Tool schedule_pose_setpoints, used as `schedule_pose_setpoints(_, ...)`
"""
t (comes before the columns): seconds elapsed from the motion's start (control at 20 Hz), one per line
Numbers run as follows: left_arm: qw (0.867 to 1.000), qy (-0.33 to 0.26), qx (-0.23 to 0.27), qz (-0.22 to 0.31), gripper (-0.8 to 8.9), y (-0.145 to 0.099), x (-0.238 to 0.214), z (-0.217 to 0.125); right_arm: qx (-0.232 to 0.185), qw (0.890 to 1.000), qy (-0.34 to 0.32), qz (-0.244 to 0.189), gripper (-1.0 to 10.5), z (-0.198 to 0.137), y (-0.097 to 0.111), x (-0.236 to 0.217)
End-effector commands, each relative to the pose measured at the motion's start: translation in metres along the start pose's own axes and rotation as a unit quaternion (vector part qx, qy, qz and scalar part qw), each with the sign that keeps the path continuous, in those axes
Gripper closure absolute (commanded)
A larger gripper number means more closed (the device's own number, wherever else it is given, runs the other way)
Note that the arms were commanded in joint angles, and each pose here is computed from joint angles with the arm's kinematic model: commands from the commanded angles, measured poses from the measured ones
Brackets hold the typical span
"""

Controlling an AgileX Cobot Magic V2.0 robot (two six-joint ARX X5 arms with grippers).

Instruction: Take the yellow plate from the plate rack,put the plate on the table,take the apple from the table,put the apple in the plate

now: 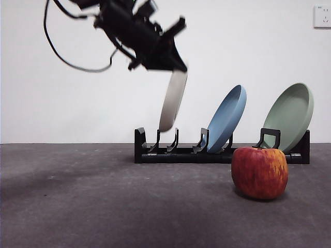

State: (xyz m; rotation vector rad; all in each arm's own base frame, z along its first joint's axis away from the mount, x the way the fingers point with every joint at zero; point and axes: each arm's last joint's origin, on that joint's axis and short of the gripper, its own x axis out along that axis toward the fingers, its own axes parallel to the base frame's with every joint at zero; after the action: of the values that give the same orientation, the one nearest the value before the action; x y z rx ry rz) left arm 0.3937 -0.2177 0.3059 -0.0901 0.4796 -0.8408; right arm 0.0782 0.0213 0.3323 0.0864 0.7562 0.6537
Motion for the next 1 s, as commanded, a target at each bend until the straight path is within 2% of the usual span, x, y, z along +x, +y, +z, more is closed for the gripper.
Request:
schedule_pose_setpoints(0.05, 1.000, -0.007, 0.014, 0.003, 8.22, -0.009, -0.022, 0.014, 0.002, 1.000, -0.001, 0.001, 2.9, 0.000, 0.000, 0.000)
schedule_pose_setpoints(0.25, 0.996, 0.040, 0.080, 0.007, 8.21, -0.041, -0.071, 0.025, 0.001, 1.000, -0.001, 0.001, 2.9, 0.000, 0.000, 0.000)
schedule_pose_setpoints(0.35, 0.988, 0.092, 0.120, 0.040, 8.21, -0.063, -0.095, 0.022, 0.002, 1.000, -0.001, 0.001, 2.9, 0.000, 0.000, 0.000)
schedule_pose_setpoints(0.5, 0.961, 0.181, 0.188, 0.095, 8.20, -0.097, -0.118, 0.008, 0.001, 1.000, -0.001, 0.001, 2.9, 0.001, 0.000, 0.000)
schedule_pose_setpoints(0.7, 0.919, 0.268, 0.252, 0.145, 8.20, -0.139, -0.119, -0.016, 0.001, 1.000, -0.001, 0.001, 2.9, 0.001, 0.000, 0.000)
schedule_pose_setpoints(0.85, 0.905, 0.286, 0.284, 0.136, 8.20, -0.165, -0.110, -0.038, 0.001, 1.000, -0.001, 0.001, 2.9, 0.000, 0.000, 0.000)
schedule_pose_setpoints(1.0, 0.891, 0.308, 0.305, 0.139, 8.20, -0.170, -0.095, -0.073, 0.002, 1.000, -0.001, 0.001, 2.9, 0.000, 0.000, 0.000)
